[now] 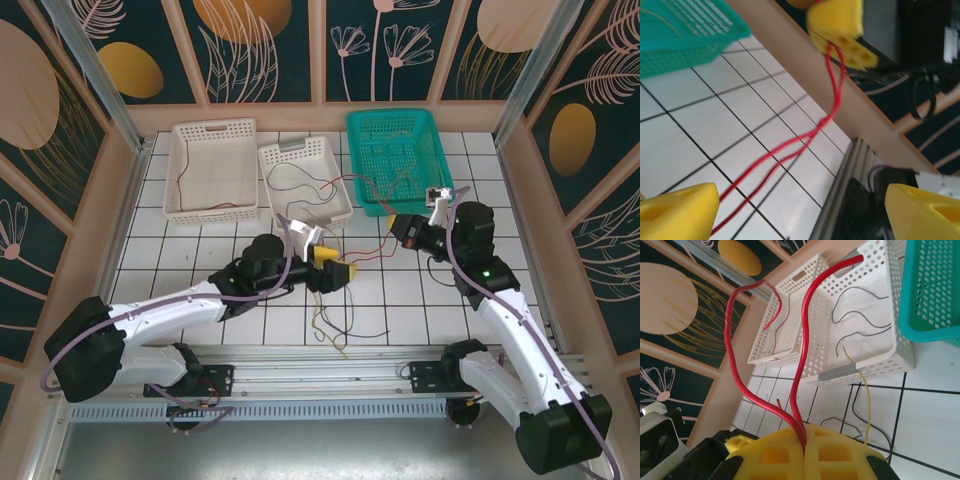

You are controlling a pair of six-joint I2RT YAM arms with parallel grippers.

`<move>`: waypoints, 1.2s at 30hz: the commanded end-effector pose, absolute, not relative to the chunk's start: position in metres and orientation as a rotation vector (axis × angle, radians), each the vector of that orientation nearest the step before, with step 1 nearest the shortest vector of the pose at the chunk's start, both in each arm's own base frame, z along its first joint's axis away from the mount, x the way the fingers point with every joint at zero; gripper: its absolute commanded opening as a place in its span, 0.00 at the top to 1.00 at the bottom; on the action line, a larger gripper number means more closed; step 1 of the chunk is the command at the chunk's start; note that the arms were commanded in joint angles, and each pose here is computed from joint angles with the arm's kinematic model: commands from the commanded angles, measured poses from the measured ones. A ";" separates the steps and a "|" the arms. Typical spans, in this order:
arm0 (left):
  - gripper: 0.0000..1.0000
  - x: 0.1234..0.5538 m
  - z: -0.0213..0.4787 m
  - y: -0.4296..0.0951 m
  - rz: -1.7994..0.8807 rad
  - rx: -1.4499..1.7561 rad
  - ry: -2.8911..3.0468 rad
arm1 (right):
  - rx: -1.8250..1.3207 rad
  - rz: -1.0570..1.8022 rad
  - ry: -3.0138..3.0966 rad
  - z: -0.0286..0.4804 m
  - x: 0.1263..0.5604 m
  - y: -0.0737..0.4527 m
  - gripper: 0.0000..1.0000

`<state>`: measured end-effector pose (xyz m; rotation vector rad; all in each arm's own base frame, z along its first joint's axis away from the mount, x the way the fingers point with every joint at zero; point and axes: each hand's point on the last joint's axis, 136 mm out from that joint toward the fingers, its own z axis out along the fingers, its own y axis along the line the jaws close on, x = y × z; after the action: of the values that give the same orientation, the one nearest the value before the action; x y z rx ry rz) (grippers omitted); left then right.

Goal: Untangle the cables

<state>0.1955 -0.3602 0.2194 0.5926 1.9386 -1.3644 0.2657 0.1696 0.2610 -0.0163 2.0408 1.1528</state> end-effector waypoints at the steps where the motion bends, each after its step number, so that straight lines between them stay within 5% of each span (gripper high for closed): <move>1: 0.14 0.169 0.227 -0.379 -1.436 0.795 1.897 | -0.094 1.235 2.001 0.272 0.260 0.184 1.00; 29: 0.16 0.204 0.207 -0.363 -0.985 0.775 1.965 | -0.341 1.261 2.064 0.266 0.238 0.224 1.00; 33: 0.02 0.203 0.228 -0.353 -0.981 0.755 1.907 | -0.303 1.201 2.093 0.258 0.244 0.220 1.00; 36: 0.02 0.199 0.234 -0.350 -0.985 0.765 1.903 | -0.301 1.201 2.094 0.257 0.244 0.219 1.00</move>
<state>0.1970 -0.3527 0.2075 0.7697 1.9668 -0.9965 0.2423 0.2181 0.2468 -0.2743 2.1186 1.2192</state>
